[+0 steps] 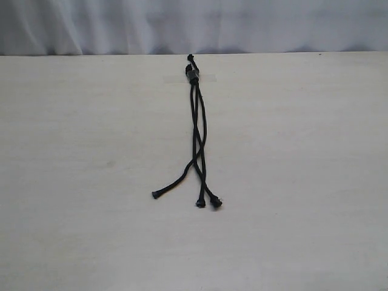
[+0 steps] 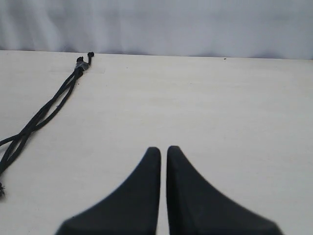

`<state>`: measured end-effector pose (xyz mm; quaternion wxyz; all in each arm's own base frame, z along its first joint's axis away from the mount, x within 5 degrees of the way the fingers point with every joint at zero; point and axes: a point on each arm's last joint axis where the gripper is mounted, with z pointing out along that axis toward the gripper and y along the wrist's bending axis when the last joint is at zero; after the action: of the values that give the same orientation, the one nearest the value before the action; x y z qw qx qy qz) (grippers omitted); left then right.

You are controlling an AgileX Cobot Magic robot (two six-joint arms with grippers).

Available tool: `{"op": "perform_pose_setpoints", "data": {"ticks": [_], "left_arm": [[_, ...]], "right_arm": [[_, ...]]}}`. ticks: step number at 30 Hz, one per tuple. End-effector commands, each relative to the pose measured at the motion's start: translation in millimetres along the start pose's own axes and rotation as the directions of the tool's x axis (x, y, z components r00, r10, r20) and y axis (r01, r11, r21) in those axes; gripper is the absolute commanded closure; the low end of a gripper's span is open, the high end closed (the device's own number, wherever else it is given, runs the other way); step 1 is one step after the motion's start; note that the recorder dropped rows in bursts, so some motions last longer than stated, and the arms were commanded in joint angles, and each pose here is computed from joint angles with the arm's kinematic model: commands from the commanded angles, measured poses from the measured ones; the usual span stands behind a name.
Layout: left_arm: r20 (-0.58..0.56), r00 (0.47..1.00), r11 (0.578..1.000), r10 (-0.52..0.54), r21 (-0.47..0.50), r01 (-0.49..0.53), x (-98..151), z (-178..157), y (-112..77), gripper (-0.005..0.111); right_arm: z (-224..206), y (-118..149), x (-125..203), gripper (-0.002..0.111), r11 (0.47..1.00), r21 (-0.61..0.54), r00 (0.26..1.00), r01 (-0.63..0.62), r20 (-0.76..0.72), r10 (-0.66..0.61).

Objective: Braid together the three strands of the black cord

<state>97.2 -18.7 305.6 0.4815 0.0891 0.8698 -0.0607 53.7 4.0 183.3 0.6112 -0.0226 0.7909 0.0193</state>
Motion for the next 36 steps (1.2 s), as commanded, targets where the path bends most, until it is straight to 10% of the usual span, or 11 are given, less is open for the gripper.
{"op": "perform_pose_setpoints", "data": {"ticks": [1,26,36], "left_arm": [[0.019,1.000,1.000,0.000,-0.006,0.000,-1,0,0.4,0.107],[0.206,0.962,0.949,0.178,-0.295,-0.113,6,-39,14.8,0.107],[0.414,0.905,0.949,0.101,-0.312,0.036,95,-2,13.6,0.107]], "right_arm": [[0,0,1,0.104,1.000,0.005,1.000,0.003,-0.002,-0.003],[0,0,1,0.104,1.000,0.003,1.000,0.003,-0.003,-0.003],[0,0,1,0.104,1.000,0.003,1.000,0.003,-0.003,-0.003]]}}
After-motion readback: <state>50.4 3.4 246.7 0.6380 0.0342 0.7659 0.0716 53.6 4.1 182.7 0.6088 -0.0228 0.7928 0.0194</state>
